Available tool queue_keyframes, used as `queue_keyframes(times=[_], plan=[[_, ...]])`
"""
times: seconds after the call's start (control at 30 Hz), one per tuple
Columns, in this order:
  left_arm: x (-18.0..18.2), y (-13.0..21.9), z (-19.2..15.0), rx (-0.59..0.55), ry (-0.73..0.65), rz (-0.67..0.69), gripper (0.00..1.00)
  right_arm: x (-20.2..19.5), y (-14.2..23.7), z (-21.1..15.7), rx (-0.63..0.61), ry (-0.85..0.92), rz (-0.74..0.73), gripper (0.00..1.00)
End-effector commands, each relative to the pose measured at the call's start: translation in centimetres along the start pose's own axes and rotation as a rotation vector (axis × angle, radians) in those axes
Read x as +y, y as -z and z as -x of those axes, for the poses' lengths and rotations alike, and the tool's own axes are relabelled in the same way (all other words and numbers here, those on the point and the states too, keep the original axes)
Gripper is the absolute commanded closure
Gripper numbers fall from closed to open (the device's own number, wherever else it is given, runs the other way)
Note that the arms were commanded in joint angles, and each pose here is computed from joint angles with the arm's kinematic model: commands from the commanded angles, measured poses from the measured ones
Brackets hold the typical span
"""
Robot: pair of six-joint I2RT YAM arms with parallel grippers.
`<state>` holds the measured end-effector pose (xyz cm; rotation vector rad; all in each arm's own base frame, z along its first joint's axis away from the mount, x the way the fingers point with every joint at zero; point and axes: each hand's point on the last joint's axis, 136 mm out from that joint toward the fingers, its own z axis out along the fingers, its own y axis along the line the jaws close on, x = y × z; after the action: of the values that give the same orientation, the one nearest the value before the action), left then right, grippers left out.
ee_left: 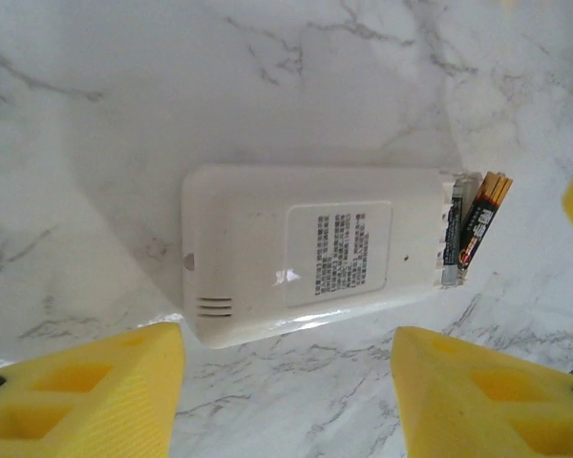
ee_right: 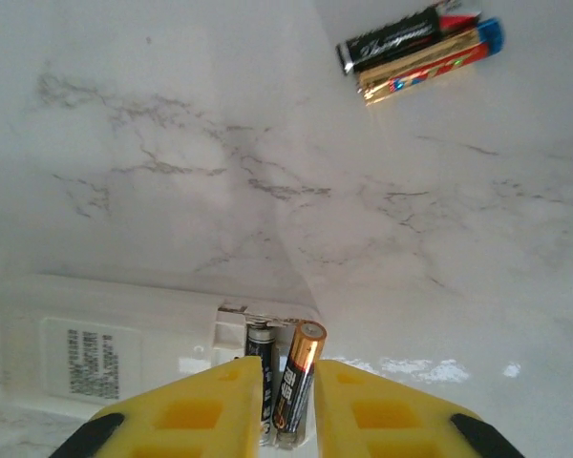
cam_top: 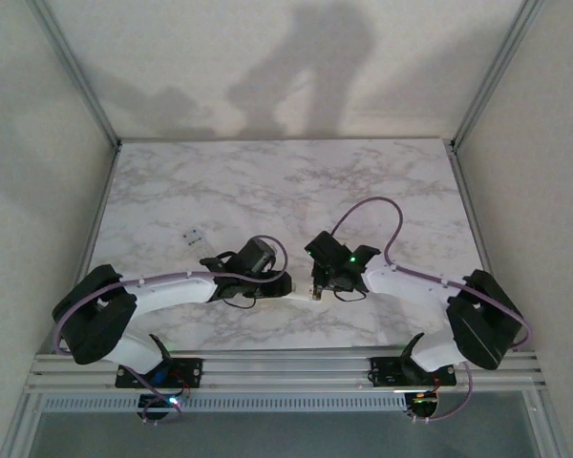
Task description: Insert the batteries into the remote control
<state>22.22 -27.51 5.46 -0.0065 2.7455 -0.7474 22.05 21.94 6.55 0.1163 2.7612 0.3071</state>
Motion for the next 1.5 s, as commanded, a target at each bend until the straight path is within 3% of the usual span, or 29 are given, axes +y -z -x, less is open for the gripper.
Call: queue_keyframes(times=[0.0, 0.33, 0.97, 1.47], plan=[[0.9, 0.5, 1.0, -0.025, -0.030, 0.063, 0.41, -2.1, 0.1, -0.2, 0.000, -0.072, -0.046, 0.78], [0.4, -2.1, 0.8, 0.037, -0.042, 0.034, 0.47, -0.8, -1.8, -1.2, 0.076, -0.076, -0.009, 0.81], [-0.1, -3.2, -0.4, 0.076, -0.018, -0.020, 0.55, -0.8, -3.5, -3.0, 0.145, -0.079, -0.016, 0.87], [-0.3, -3.5, -1.5, 0.078, 0.016, -0.050, 0.59, -3.2, -4.4, -7.5, 0.244, -0.108, -0.128, 0.89]])
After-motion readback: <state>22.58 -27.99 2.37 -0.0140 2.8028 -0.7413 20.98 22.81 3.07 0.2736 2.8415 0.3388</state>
